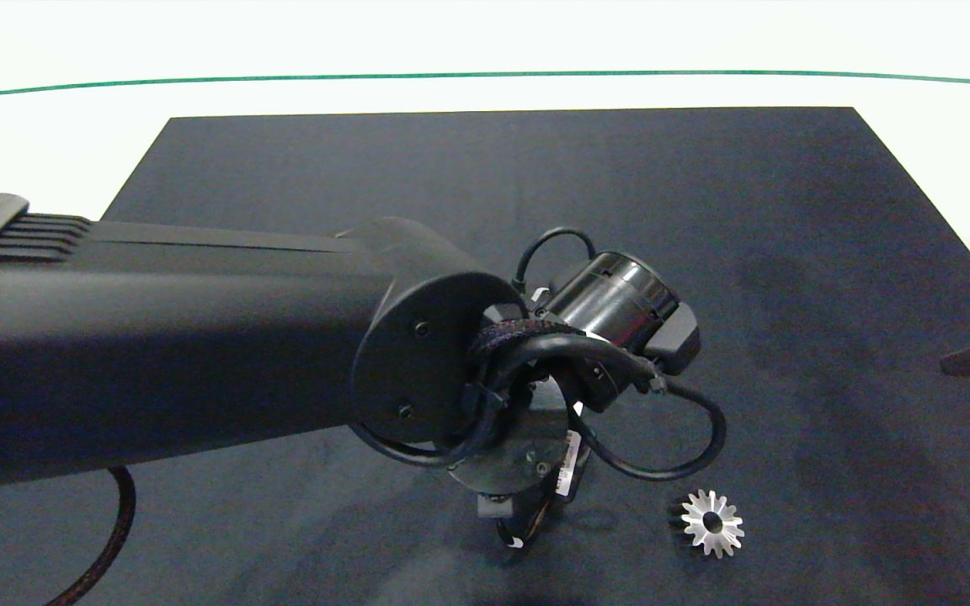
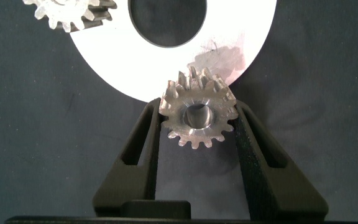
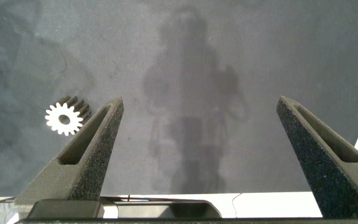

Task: Remove an incorrectly installed larger gear and replace it with the correct smaller gear

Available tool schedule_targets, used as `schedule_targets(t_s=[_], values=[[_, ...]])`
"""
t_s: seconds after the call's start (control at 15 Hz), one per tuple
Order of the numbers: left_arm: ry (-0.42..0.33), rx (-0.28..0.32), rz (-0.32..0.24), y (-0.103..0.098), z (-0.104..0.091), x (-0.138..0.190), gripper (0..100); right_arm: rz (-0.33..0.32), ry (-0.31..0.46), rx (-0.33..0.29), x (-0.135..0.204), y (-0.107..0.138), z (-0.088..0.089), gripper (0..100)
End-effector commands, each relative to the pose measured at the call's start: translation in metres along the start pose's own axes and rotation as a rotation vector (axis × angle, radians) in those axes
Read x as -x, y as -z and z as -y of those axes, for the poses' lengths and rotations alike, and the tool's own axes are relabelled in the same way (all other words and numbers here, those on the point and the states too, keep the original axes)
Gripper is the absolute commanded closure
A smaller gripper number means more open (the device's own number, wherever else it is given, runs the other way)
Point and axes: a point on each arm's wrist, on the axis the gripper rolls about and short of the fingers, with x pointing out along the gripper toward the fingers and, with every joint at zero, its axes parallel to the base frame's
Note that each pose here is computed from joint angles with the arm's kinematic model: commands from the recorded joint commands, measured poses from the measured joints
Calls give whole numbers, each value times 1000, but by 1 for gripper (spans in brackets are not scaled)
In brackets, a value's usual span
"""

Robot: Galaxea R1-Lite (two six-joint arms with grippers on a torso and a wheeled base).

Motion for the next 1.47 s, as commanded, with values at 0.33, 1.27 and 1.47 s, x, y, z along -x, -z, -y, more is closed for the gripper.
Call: schedule_targets(t_s=[0.33,1.27,1.47], values=[[3,8,13,-1,4,-5,87,-6,8,-6,0,0,2,0],[-5,88,7,3,-31,45,0,-13,-1,2,-2,1,1,0],[-73,198,-40,15,-89,89,0,-20,1,21,-2,3,1,0]])
